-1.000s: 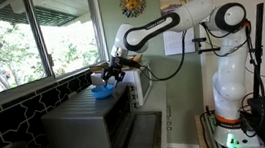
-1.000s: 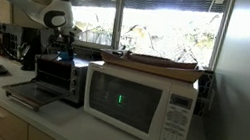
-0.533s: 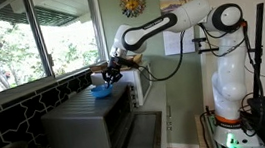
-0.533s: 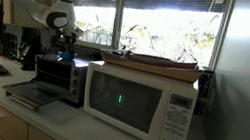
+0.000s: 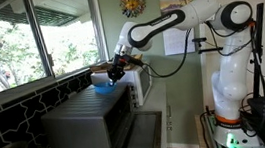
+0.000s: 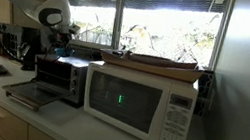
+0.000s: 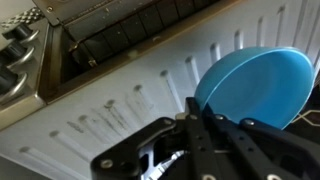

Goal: Open the toaster oven and put the blue bowl in the oven then close the oven door

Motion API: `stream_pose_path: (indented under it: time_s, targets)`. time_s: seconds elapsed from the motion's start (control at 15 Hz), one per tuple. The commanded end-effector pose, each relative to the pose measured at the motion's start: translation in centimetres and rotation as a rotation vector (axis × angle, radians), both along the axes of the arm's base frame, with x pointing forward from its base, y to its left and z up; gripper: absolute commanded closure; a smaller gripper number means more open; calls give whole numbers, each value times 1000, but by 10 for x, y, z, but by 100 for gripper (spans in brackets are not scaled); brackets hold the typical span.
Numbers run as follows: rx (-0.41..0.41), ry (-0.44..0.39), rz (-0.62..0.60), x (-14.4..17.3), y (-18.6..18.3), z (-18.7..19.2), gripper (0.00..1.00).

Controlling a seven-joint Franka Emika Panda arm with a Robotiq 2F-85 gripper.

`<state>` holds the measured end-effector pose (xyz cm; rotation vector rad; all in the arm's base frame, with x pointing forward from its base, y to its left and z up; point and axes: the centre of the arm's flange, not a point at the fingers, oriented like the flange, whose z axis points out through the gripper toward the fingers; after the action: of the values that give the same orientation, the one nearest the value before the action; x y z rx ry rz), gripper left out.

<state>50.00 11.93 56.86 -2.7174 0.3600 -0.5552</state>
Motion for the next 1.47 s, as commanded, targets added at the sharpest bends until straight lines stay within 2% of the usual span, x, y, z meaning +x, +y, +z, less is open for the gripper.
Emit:
stream_pose_path:
  time_s: [0.0, 0.4, 0.67, 0.87, 1.4]
  targets:
    - [-103, -31, 169, -62, 4, -6, 97]
    - [-205, -43, 469, -135, 23, -35, 97]
    - [-211, -2, 529, -158, 35, -72, 97]
    - [-177, 35, 446, -161, 38, -97, 97]
    - [13, 56, 57, -160, 11, -127, 96]
